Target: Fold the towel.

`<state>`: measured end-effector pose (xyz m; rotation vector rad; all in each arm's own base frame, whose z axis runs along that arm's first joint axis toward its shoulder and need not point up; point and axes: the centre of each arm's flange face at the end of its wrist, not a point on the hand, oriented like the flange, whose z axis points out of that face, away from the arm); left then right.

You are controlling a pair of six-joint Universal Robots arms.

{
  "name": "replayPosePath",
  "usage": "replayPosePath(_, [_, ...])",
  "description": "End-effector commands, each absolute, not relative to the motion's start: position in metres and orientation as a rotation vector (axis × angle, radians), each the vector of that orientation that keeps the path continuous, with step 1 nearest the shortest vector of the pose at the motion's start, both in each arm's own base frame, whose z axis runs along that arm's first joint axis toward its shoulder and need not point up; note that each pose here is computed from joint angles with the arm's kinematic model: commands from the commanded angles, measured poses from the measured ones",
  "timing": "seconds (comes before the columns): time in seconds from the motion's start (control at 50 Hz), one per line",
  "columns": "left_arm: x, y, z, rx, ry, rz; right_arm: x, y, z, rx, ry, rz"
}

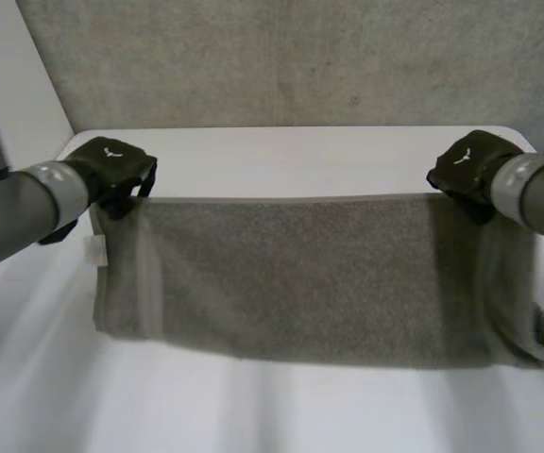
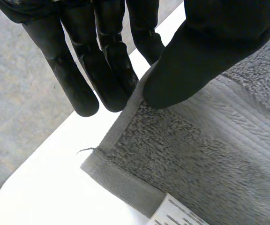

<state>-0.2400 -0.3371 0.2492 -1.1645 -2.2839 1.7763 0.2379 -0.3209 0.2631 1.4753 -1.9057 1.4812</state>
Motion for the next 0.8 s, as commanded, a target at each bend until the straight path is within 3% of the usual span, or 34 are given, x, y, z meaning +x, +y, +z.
replayPosePath(0.02, [-0.268, -0.391, 0.321, -1.075, -1.941, 2.272, 0.267, -0.368, 0.311, 1.187, -1.487, 1.81])
replayPosePath(0.08, [-0.275, -0.391, 0.352, -1.02, -1.775, 2.435, 0.274, -0.373, 0.338, 1.084, -1.339, 1.932])
replayPosePath(0.12, [-0.28, -0.378, 0.413, -0.84, -1.462, 2.684, 0.279, -0.366, 0.395, 0.865, -1.05, 2.151])
replayPosePath(0.14, [-0.28, -0.378, 0.413, -0.839, -1.461, 2.685, 0.279, -0.366, 0.395, 0.864, -1.049, 2.152])
replayPosePath(0.18, [-0.273, -0.362, 0.453, -0.662, -1.256, 2.776, 0.275, -0.351, 0.429, 0.725, -0.857, 2.261])
replayPosePath(0.24, [-0.271, -0.357, 0.456, -0.615, -1.22, 2.759, 0.275, -0.345, 0.433, 0.728, -0.817, 2.283])
replayPosePath(0.3, [-0.27, -0.356, 0.442, -0.595, -1.264, 2.691, 0.279, -0.341, 0.416, 0.826, -0.845, 2.279])
replayPosePath(0.34, [-0.264, -0.366, 0.407, -0.615, -1.421, 2.616, 0.28, -0.342, 0.388, 0.936, -0.935, 2.243])
replayPosePath(0.4, [-0.258, -0.37, 0.383, -0.628, -1.522, 2.563, 0.279, -0.342, 0.371, 1.0, -1.003, 2.213])
replayPosePath(0.44, [-0.247, -0.374, 0.334, -0.656, -1.716, 2.447, 0.279, -0.34, 0.334, 1.14, -1.144, 2.147])
replayPosePath(0.46, [-0.247, -0.374, 0.334, -0.656, -1.717, 2.446, 0.279, -0.34, 0.334, 1.14, -1.145, 2.147])
replayPosePath(0.5, [-0.242, -0.369, 0.285, -0.687, -1.876, 2.309, 0.28, -0.34, 0.278, 1.326, -1.338, 2.046])
replayPosePath(0.52, [-0.242, -0.369, 0.285, -0.688, -1.876, 2.308, 0.28, -0.34, 0.278, 1.327, -1.339, 2.045])
replayPosePath(0.54, [-0.242, -0.365, 0.264, -0.706, -1.933, 2.246, 0.278, -0.34, 0.252, 1.406, -1.433, 1.99])
replayPosePath(0.56, [-0.241, -0.361, 0.245, -0.722, -1.98, 2.191, 0.278, -0.34, 0.252, 1.406, -1.434, 1.989])
replayPosePath(0.6, [-0.238, -0.358, 0.225, -0.735, -2.03, 2.135, 0.27, -0.336, 0.203, 1.534, -1.618, 1.859])
replayPosePath(0.62, [-0.238, -0.358, 0.225, -0.735, -2.031, 2.135, 0.27, -0.336, 0.203, 1.535, -1.618, 1.859])
replayPosePath(0.66, [-0.232, -0.35, 0.197, -0.76, -2.107, 2.053, 0.267, -0.333, 0.162, 1.613, -1.747, 1.76])
replayPosePath(0.72, [-0.231, -0.339, 0.18, -0.81, -2.144, 1.996, 0.265, -0.328, 0.137, 1.65, -1.833, 1.699])
replayPosePath(0.8, [-0.23, -0.33, 0.173, -0.857, -2.158, 1.967, 0.264, -0.326, 0.128, 1.626, -1.916, 1.696])
